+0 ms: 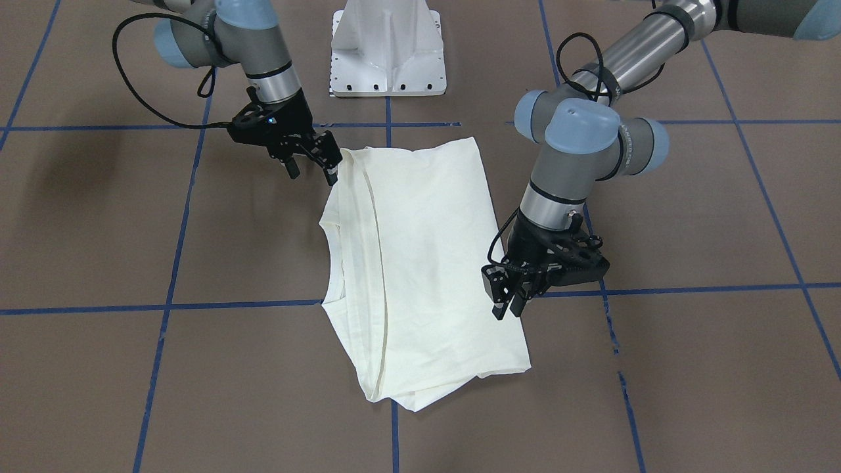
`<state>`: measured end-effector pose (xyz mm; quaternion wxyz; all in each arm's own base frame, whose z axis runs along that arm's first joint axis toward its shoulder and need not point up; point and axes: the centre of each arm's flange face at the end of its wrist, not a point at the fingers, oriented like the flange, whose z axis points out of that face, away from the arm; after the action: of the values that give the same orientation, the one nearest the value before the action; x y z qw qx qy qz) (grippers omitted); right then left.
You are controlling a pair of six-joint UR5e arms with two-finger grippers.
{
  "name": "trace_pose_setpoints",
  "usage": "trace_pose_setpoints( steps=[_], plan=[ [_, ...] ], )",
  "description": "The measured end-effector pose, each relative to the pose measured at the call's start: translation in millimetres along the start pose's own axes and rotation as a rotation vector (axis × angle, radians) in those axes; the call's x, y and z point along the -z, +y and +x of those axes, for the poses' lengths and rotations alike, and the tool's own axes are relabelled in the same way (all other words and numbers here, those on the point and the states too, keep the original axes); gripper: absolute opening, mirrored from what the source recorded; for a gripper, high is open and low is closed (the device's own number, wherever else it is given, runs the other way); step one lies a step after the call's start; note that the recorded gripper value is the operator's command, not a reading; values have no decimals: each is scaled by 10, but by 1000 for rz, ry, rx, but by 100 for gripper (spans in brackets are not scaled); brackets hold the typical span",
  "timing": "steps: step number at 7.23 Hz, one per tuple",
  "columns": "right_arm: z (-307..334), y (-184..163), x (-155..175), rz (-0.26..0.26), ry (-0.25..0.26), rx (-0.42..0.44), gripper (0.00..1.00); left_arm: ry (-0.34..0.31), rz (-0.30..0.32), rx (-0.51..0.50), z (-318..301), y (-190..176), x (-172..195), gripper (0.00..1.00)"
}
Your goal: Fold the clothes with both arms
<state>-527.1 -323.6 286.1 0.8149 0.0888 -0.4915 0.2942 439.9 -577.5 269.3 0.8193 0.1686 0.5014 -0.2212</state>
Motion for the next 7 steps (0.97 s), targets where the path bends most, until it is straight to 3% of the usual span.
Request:
trace_pose_setpoints(
  steps=[2, 5, 7],
  plan=[
    [-376, 309, -191, 2, -18, 32, 69, 9, -14, 8, -110, 75, 204, 40],
    [-413, 644, -234, -30, 3, 318, 43, 5, -19, 9, -140, 93, 227, 40],
    [-367, 757, -215, -44, 12, 404, 3, 3, -20, 10, -147, 98, 219, 40]
  ],
)
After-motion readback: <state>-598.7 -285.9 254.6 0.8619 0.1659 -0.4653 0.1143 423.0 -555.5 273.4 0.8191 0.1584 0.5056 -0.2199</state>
